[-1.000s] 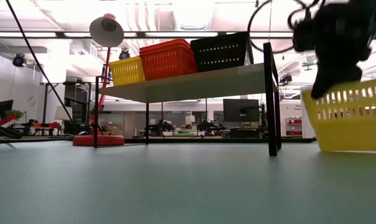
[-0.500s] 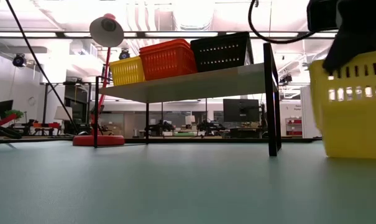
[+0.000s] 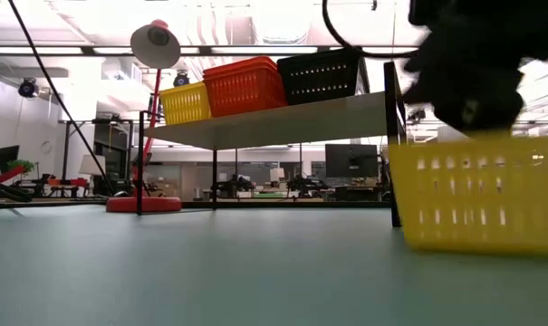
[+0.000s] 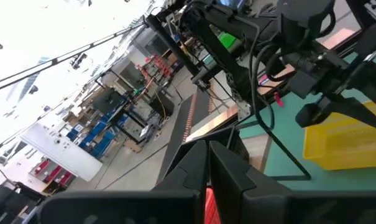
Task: Stack baskets on shelf by color
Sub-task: Stack the yellow bin on top of the other yellow bins on the shelf
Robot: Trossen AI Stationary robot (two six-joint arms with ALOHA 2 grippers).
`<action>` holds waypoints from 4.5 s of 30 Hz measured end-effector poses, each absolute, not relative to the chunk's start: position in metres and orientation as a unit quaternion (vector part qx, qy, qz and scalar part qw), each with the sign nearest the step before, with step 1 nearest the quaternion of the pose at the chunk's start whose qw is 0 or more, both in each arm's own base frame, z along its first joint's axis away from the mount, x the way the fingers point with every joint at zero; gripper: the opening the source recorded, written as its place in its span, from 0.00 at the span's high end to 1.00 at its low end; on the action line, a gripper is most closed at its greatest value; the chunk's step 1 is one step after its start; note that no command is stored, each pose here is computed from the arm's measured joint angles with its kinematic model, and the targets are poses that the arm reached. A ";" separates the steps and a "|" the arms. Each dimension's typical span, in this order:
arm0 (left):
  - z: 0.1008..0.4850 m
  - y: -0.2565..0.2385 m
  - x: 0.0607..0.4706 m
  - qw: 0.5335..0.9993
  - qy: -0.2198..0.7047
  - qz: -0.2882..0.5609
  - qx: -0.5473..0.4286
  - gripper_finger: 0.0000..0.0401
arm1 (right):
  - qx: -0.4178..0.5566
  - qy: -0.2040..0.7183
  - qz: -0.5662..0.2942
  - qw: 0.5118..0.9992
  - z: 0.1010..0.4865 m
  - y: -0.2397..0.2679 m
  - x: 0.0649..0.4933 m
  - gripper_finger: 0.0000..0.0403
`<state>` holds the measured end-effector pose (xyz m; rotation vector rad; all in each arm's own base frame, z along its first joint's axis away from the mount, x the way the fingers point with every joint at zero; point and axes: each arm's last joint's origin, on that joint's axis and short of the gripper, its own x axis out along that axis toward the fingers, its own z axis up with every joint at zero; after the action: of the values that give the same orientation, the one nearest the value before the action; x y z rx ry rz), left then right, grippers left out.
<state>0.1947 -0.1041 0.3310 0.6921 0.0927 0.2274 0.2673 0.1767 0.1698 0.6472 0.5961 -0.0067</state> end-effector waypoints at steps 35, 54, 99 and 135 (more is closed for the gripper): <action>0.259 -0.191 0.279 0.977 0.109 0.026 0.180 1.00 | -0.215 0.041 0.141 0.965 0.239 0.136 0.279 0.94; 0.250 -0.208 0.311 0.987 0.112 0.008 0.113 1.00 | -0.189 -0.063 0.063 0.978 0.233 0.095 0.206 0.98; 0.180 -0.210 0.429 0.968 0.193 -0.109 0.117 0.66 | -0.129 -0.125 0.018 0.984 0.203 0.048 0.140 0.98; 0.142 -0.197 0.446 0.973 0.203 -0.110 0.028 0.88 | -0.116 -0.118 0.021 0.986 0.202 0.048 0.141 0.98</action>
<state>0.4458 -0.1972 0.1417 0.0559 0.4098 -0.2220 0.1411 0.0484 0.2016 -0.2324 -0.2368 0.0419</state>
